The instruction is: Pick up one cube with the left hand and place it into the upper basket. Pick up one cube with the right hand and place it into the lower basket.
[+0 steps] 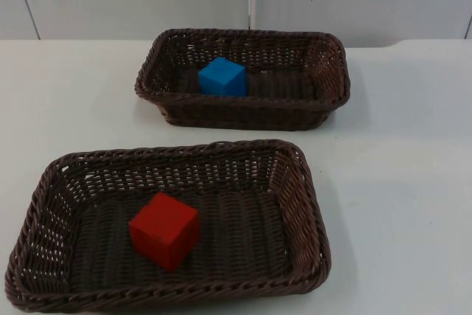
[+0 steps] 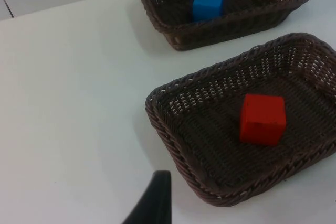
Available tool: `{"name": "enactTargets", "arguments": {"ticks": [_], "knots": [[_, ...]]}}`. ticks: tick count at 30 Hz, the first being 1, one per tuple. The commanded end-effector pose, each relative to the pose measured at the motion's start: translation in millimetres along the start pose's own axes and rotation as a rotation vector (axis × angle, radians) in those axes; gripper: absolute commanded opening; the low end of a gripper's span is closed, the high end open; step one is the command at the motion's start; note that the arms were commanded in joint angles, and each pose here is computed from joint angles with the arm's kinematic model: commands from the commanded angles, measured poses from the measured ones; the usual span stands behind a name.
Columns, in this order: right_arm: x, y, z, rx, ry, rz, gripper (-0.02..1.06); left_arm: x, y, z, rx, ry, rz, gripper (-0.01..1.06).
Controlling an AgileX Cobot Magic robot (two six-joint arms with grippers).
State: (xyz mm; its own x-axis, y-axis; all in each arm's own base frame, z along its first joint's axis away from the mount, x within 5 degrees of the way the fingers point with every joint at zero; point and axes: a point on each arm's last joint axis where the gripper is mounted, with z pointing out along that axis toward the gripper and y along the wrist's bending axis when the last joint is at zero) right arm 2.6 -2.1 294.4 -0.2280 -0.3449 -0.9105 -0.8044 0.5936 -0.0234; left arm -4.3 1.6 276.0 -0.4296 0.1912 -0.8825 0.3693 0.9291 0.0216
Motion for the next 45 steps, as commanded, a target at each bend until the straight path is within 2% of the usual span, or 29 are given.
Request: {"name": "enactTargets", "arguments": {"ticks": [1,6,13,24,26,28,29,30,31,33,45], "knots": [[3.6,-0.8,-3.2,0.009,-0.015,0.006,0.81,1.5,-1.3,0.6,0.017,0.005,-0.005,0.91],[6.3,-1.4,-6.5,0.013,-0.027,0.005,0.81,1.5,-1.3,0.6,0.017,0.005,-0.005,0.91],[16.4,-2.3,-0.4,0.027,0.052,0.005,0.81,1.5,-1.0,0.7,0.014,0.005,-0.004,0.91],[16.4,-2.3,-0.4,0.027,0.052,0.005,0.81,1.5,-1.1,0.7,0.015,0.005,-0.004,0.92],[16.4,-2.3,-0.4,0.027,0.052,0.005,0.81,1.5,-1.1,0.7,0.015,0.005,-0.004,0.92],[16.2,-2.3,-0.6,0.027,0.051,0.005,0.82,1.5,-1.1,0.7,0.015,0.005,-0.004,1.01],[16.2,-2.3,-0.6,0.027,0.051,0.005,0.84,1.5,-1.1,0.7,0.015,0.005,-0.004,1.05],[16.2,-2.3,-0.6,0.027,0.051,0.005,0.89,1.5,-1.1,0.7,0.015,0.005,-0.004,1.05],[16.2,-2.3,-0.6,0.027,0.051,0.005,0.89,1.5,-1.1,0.7,0.015,0.005,-0.004,1.05],[16.2,-2.3,-0.6,0.027,0.051,0.005,1.05,1.5,-1.1,0.7,0.015,0.005,-0.004,1.05],[16.2,-0.9,-0.5,0.011,0.051,0.018,1.05,1.5,-1.1,0.7,0.015,0.005,-0.004,1.05]]}}
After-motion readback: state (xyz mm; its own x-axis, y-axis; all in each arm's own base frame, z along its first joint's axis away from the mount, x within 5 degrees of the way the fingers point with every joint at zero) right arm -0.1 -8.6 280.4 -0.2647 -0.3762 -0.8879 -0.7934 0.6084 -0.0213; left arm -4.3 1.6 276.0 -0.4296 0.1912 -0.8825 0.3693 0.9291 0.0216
